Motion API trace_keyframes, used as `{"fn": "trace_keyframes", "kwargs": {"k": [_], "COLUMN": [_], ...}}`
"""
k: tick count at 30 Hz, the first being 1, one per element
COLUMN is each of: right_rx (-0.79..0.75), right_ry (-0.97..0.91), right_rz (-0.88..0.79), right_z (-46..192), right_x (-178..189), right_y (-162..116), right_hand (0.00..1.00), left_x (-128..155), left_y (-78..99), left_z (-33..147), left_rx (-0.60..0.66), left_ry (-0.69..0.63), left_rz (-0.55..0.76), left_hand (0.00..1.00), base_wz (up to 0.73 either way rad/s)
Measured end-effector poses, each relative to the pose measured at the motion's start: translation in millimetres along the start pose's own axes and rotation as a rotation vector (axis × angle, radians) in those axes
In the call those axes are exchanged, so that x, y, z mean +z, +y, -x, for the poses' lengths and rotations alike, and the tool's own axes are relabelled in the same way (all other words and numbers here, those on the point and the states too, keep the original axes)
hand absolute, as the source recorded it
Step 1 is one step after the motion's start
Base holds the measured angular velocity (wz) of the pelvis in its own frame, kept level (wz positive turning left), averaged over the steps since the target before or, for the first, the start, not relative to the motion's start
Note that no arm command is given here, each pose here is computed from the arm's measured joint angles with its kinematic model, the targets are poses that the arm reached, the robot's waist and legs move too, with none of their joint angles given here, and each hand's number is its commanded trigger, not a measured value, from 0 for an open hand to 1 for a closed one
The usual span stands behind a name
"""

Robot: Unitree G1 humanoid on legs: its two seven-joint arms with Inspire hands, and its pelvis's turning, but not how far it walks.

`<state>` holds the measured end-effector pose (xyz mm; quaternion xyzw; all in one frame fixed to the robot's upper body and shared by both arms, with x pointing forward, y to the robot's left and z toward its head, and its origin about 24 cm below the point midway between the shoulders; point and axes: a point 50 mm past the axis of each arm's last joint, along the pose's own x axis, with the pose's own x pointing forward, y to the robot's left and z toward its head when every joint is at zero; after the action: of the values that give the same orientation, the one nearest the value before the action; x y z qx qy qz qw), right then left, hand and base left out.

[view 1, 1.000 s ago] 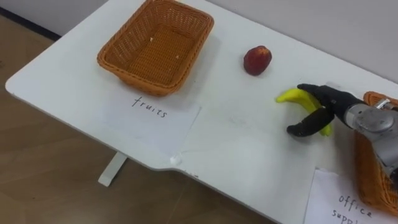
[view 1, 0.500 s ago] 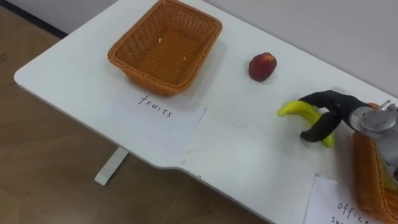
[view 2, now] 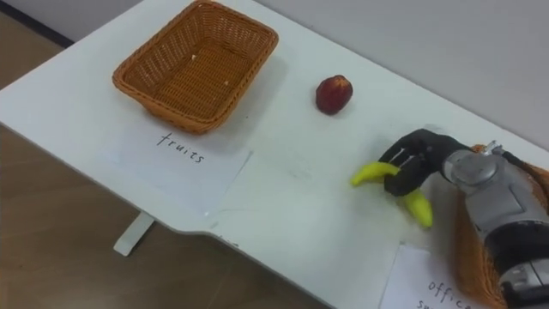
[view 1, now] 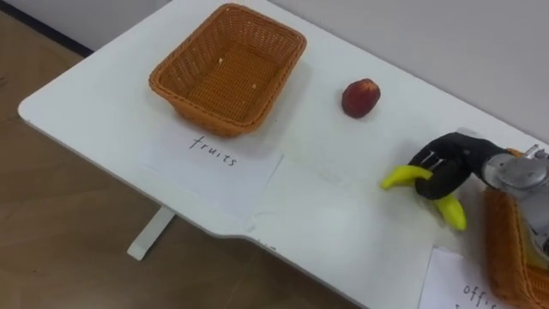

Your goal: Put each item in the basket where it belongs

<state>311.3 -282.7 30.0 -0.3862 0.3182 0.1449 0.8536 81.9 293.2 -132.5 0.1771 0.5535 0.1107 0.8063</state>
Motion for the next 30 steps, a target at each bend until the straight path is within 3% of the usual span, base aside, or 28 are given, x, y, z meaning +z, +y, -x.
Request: {"fn": "trace_keyframes", "kwargs": {"k": [11,30], "right_rx": [0.076,-0.056], "right_ry": [-0.115,-0.342], "right_rz": [0.069,0.171], "right_z": [8,35], "right_x": [23,76], "right_y": [11,-4], "right_hand": [1.0,1.0], "left_x": [-9,-27], "left_y": [1.7,-14.1], "left_z": [1.8,6.6], "left_rx": [0.015,-0.015], "left_ry": [0.023,0.065], "left_rz": [0.008,0.065], "left_hand": [0.0,0.0], "base_wz": [-0.03,0.0]}}
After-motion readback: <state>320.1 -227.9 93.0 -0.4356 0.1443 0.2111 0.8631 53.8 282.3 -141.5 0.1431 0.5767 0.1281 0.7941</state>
